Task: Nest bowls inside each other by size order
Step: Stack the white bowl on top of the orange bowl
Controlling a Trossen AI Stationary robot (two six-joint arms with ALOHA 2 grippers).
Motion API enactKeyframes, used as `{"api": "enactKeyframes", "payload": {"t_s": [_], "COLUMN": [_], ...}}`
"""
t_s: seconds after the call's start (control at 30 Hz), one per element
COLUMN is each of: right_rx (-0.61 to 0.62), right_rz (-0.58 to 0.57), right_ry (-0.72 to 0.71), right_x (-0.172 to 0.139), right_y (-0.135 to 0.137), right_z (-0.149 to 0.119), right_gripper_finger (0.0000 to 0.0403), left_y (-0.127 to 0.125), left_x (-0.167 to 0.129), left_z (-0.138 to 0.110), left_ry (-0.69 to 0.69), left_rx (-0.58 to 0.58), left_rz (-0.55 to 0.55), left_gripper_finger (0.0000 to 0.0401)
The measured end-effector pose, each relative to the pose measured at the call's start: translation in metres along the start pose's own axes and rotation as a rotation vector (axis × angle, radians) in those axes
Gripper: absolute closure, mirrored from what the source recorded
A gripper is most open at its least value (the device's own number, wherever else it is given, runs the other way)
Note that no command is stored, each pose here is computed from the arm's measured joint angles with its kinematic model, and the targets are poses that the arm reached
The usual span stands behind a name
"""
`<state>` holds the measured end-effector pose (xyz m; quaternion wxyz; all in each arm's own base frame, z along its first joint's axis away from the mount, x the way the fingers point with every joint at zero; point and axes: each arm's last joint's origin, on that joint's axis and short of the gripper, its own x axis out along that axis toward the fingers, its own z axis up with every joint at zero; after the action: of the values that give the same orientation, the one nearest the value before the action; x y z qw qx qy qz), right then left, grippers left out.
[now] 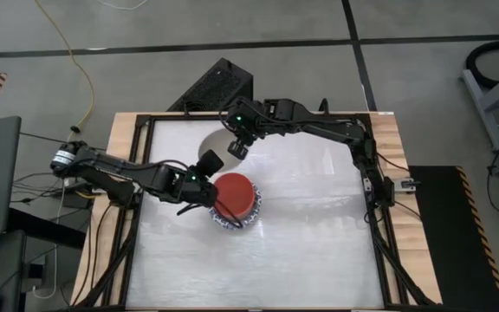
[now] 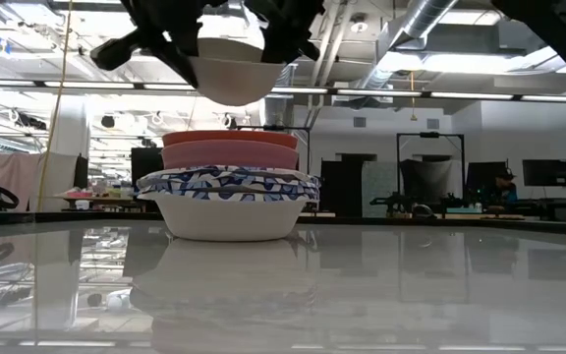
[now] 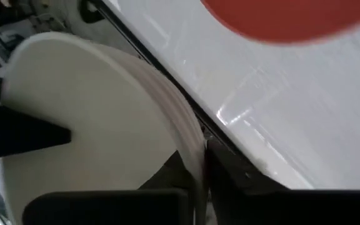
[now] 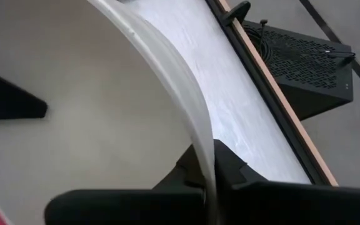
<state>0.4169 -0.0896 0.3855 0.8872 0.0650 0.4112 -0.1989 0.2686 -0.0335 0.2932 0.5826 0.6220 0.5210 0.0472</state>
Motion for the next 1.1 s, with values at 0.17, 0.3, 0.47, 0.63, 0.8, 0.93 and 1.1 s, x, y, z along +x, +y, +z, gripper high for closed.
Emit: {"api": "enactKeyframes", "payload": {"t_s": [0.17,0.3,0.47,0.63,0.8,0.93,1.1], "right_rx": [-0.011,-0.013,-0.015,-0.018,-0.013,-0.040,-0.028], "right_rz": [0.011,0.029,0.066,0.174,0.234,0.249,0.261], "right_ry": [0.009,0.014,0.042,0.052,0.021,0.064,0.070], "right_x": [-0.002,-0.003,-0.004,-0.005,-0.005,-0.002,-0.003], "right_y": [-0.001,-0.001,0.000,-0.005,-0.004,-0.002,0.000], "right_z": [-0.001,-0.001,-0.004,-0.003,0.001,-0.004,-0.004], "right_gripper_finger": [0.0396,0.0396,0.0397,0.0397,0.0397,0.0398,0.0398], "left_y": [0.002,0.012,0.033,0.052,0.057,0.056,0.053], "left_x": [0.001,-0.003,-0.021,-0.048,-0.065,-0.067,-0.062], "left_z": [-0.001,-0.003,-0.015,-0.037,-0.059,-0.077,-0.082], "left_ry": [-0.010,-0.045,-0.099,-0.284,-0.403,-0.454,-0.360], "left_rx": [-0.108,-0.170,-0.224,-0.345,-0.410,-0.554,-0.515], "left_rz": [-0.001,-0.001,0.011,-0.017,-0.034,-0.111,-0.100], "left_gripper_finger": [0.0335,0.0286,0.0237,0.0219,0.0218,0.0218,0.0218]}}
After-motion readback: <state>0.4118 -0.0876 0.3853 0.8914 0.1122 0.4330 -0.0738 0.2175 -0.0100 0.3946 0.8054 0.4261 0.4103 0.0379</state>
